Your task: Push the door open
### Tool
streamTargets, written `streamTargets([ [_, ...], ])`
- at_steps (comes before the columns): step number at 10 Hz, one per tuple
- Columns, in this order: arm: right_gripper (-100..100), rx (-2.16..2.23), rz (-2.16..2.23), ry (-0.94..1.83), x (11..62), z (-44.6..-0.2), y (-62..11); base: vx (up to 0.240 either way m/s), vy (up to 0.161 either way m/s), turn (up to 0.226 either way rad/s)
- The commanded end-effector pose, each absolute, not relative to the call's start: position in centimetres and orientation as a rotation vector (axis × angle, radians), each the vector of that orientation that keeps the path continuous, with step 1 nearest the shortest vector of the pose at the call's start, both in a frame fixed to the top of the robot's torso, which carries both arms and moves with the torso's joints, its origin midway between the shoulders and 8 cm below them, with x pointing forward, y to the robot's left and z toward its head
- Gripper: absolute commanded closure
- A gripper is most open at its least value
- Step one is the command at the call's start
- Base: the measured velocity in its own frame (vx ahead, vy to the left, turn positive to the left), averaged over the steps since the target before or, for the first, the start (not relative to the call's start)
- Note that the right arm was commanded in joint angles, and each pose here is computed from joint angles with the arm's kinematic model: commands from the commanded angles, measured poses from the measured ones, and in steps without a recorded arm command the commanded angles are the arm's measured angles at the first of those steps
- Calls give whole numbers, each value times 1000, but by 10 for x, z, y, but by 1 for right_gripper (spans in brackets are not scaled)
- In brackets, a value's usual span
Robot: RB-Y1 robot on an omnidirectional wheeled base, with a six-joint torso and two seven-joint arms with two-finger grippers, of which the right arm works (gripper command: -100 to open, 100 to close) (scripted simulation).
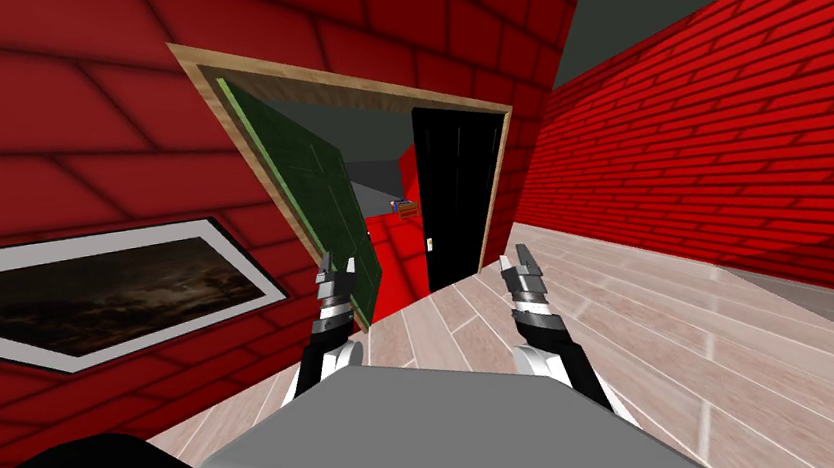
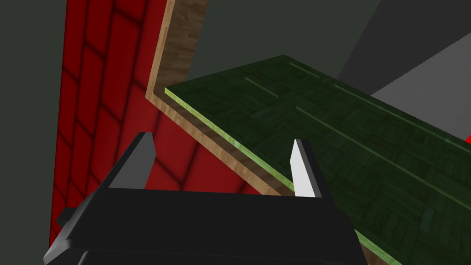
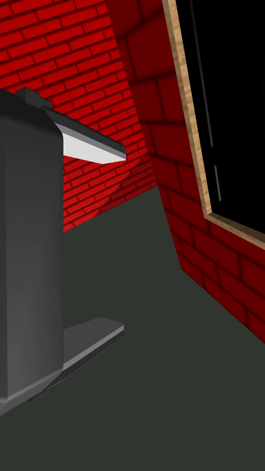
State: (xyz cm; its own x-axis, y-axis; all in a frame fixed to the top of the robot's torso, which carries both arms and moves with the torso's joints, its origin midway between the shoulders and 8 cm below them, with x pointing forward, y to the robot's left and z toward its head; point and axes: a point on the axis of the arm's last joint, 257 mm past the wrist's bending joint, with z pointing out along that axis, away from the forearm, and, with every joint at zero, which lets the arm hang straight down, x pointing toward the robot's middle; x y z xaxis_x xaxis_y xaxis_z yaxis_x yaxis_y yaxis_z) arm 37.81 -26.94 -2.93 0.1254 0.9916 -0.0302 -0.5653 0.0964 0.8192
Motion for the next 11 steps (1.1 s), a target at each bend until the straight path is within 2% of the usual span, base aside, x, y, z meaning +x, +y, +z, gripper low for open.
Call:
streamTargets([
  [1, -100, 774, 1320, 727, 385, -41, -265, 90, -10, 65],
  [11, -100, 855, 1364, 830, 419, -113, -248, 84, -12, 63],
])
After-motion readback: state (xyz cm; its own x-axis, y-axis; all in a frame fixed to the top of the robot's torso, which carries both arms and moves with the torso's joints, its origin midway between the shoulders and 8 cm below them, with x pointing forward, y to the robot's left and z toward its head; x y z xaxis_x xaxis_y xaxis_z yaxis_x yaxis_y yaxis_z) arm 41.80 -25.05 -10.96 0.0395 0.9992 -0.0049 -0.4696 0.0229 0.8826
